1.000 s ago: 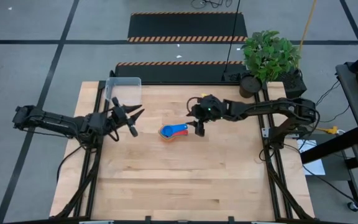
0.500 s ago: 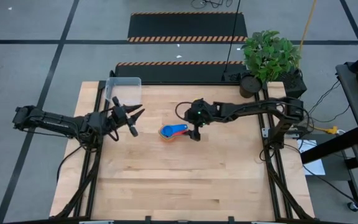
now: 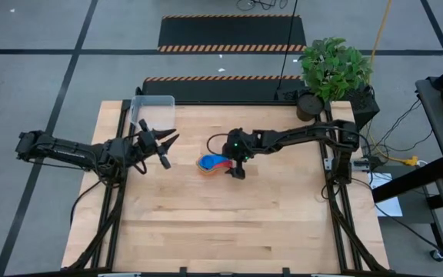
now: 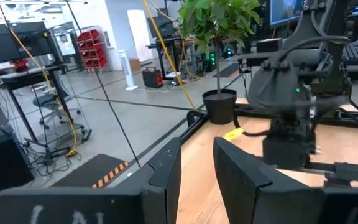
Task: Nest measuring cups in basket
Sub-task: Stack the blue measuring cup into the red measuring cup
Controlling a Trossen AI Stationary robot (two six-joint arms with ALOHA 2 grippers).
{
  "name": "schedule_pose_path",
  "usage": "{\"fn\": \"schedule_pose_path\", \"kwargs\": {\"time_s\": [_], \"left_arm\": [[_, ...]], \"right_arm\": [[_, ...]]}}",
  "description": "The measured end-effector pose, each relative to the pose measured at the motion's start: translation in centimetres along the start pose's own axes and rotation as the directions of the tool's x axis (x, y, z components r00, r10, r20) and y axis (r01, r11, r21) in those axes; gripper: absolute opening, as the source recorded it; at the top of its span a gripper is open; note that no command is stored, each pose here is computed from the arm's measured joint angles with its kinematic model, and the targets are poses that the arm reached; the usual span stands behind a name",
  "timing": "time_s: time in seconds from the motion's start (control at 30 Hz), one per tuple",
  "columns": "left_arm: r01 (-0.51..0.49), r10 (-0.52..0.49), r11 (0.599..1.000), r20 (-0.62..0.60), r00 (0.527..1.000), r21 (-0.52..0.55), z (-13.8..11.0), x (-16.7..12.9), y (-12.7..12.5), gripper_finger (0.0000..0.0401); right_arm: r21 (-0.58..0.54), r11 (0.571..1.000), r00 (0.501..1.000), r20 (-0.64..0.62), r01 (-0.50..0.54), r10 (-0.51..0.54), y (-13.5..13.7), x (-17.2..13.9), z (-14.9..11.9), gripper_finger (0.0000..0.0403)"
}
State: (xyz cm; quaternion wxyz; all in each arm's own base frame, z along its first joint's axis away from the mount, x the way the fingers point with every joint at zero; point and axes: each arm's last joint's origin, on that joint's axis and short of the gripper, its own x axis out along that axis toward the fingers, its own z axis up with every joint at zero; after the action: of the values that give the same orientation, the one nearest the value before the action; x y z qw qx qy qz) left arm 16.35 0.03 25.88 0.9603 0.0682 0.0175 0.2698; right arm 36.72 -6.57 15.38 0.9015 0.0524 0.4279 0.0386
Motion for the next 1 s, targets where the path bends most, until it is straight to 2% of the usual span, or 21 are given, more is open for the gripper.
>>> {"fn": "schedule_pose_path", "kwargs": {"time_s": [0.17, 0.47, 0.7, 0.87, 1.0], "left_arm": [[0.001, -0.001, 1.0, -0.002, 1.0, 0.003, 0.0, 0.0, 0.0, 0.0097], [0.003, -0.003, 1.0, -0.002, 1.0, 0.007, 0.0, 0.0, 0.0, 0.0097], [0.003, -0.003, 1.0, -0.003, 1.0, 0.008, 0.0, 0.0, 0.0, 0.0097], [0.002, -0.002, 1.0, -0.003, 1.0, -0.002, 0.0, 0.0, 0.0, 0.0097], [-0.08, 0.081, 0.993, 0.008, 0.997, -0.09, 0.3, -0.2, 0.7, 0.0097]], "right_arm": [[-0.042, 0.998, 0.999, -0.013, 0.045, -0.046, 0.5, 0.1, 0.0, 0.0372], [-0.055, 0.998, 0.999, -0.025, 0.029, -0.03, 1.4, 0.0, 0.0, 0.0252], [-0.031, 0.999, 0.999, -0.022, 0.03, -0.03, 1.4, 0.0, 0.0, 0.0186], [-0.034, 0.999, 1.0, -0.015, 0.026, -0.027, 1.6, 0.1, 0.1, 0.0164], [-0.017, 1.0, 1.0, 0.005, 0.022, -0.022, 1.9, -0.3, 0.4, 0.018]]}}
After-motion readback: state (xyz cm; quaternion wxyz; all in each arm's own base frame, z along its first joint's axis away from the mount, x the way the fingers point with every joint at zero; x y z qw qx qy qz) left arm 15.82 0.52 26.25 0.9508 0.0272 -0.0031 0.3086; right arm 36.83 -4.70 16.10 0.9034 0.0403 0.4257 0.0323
